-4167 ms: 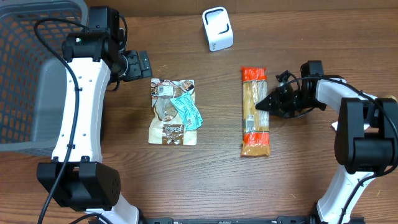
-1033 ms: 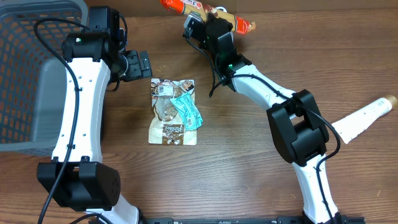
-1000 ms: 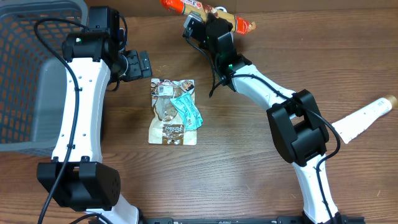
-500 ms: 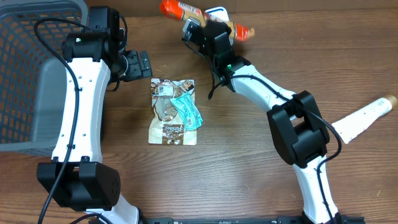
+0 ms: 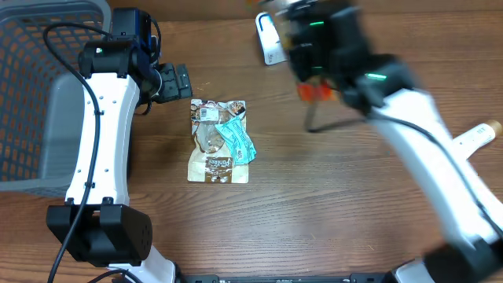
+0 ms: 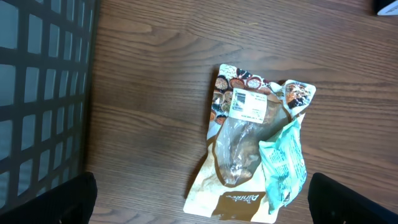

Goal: Scan the item barcode
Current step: 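Move the spaghetti pack to the right table edge and release it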

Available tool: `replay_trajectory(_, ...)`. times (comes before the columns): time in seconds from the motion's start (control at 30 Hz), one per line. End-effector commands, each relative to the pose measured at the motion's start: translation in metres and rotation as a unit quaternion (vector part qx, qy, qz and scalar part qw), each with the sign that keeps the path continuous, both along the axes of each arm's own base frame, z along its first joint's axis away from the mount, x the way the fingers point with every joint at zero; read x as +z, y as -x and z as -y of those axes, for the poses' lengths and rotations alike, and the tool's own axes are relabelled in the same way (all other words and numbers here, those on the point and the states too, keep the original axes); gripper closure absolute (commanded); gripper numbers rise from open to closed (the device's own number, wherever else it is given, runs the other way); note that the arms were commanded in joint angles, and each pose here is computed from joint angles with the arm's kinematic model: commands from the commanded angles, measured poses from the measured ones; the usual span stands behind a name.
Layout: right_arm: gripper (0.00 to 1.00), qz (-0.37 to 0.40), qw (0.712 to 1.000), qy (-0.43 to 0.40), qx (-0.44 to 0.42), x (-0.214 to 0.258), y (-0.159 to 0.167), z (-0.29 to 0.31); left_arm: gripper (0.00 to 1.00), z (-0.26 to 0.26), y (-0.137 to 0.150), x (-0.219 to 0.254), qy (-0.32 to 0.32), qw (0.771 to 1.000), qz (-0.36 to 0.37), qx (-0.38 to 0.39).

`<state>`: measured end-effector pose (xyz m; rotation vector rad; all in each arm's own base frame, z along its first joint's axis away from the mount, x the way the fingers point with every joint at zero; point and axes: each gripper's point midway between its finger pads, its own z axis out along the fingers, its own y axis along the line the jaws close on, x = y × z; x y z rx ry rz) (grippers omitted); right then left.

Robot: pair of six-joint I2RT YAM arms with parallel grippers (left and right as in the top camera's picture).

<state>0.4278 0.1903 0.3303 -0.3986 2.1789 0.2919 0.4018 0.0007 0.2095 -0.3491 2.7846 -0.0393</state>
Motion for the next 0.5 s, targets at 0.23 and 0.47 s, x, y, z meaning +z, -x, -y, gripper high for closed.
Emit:
replay_trajectory(0.23, 0.96, -0.204, 0.9, -0.177, -0.343, -0.059, 0.025, 0.181, 0.0, 0.002, 0.0, -0.003, -0.001, 1.0, -0.004, -0.011)
replay_trajectory(0.47, 0.96, -0.231, 0.827, -0.226, -0.461, -0.163, 0.034, 0.273, 0.0, 0.002, 0.0, -0.003, -0.001, 1.0, -0.004, -0.011)
